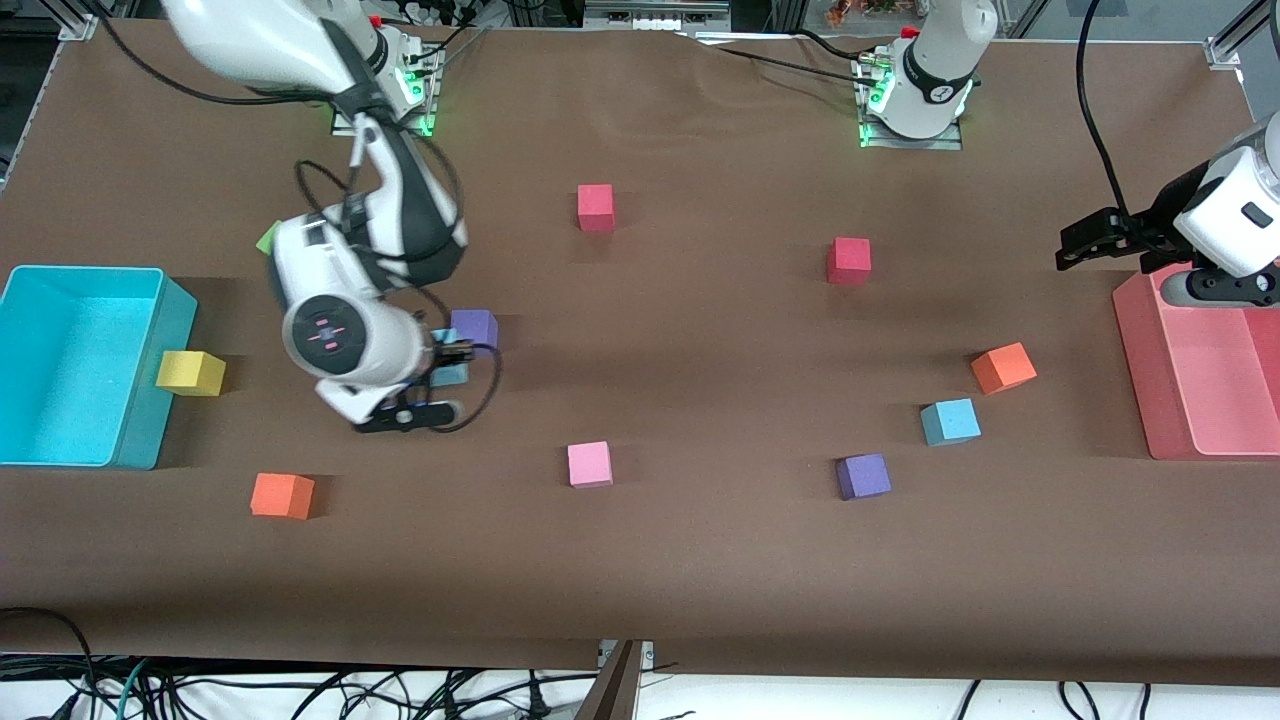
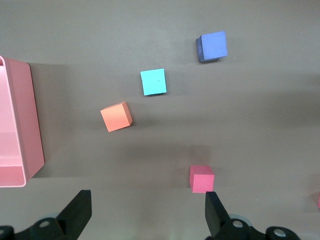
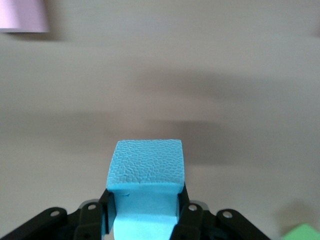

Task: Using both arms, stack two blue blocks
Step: 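Carry the light-blue cube with the right gripper toward the table middle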

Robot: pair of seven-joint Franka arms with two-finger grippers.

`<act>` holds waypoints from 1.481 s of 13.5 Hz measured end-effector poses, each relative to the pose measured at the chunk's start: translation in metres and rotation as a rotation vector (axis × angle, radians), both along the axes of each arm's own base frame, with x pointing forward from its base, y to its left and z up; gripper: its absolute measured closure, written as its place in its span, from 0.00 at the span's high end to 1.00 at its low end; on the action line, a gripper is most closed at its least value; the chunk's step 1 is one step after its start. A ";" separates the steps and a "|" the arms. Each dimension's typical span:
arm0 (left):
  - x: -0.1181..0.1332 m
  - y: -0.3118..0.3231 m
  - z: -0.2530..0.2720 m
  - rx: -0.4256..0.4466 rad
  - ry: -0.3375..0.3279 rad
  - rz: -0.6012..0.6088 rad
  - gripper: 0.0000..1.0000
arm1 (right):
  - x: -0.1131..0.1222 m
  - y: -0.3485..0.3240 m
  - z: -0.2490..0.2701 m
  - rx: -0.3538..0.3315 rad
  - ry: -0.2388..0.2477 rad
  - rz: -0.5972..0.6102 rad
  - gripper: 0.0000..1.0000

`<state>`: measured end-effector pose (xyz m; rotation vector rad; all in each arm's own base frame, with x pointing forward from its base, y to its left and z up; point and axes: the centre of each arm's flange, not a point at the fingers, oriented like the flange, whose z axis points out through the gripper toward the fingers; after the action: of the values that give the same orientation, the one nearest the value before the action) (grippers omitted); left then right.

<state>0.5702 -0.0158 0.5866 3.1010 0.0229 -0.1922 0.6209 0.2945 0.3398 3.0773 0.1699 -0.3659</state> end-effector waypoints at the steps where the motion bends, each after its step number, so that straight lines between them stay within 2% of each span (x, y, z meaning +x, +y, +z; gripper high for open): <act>1: 0.000 0.000 0.000 0.000 0.001 0.001 1.00 | -0.008 0.027 -0.001 0.014 0.003 -0.007 0.49; 7: 0.000 0.001 -0.002 0.000 0.003 0.003 1.00 | -0.049 0.149 -0.039 0.033 0.018 -0.005 0.49; 9: 0.000 0.002 -0.002 0.000 0.003 0.003 1.00 | -0.059 0.177 -0.063 0.065 0.028 -0.028 0.49; 11: 0.000 0.002 -0.002 0.000 0.003 0.004 1.00 | -0.068 0.197 -0.086 0.089 0.042 -0.045 0.49; 18: 0.000 0.002 -0.002 0.000 0.003 0.004 1.00 | -0.087 0.221 -0.127 0.077 0.041 -0.103 0.49; 19: 0.000 0.002 -0.002 0.000 0.003 0.004 1.00 | -0.086 0.221 -0.126 0.080 0.038 -0.104 0.54; 20: 0.000 0.002 -0.002 0.000 0.003 0.004 1.00 | -0.085 0.222 -0.125 0.087 0.032 -0.096 0.64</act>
<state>0.5701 -0.0134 0.5846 3.1007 0.0296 -0.1971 0.5358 0.5165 0.2147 3.1745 0.0394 -0.4229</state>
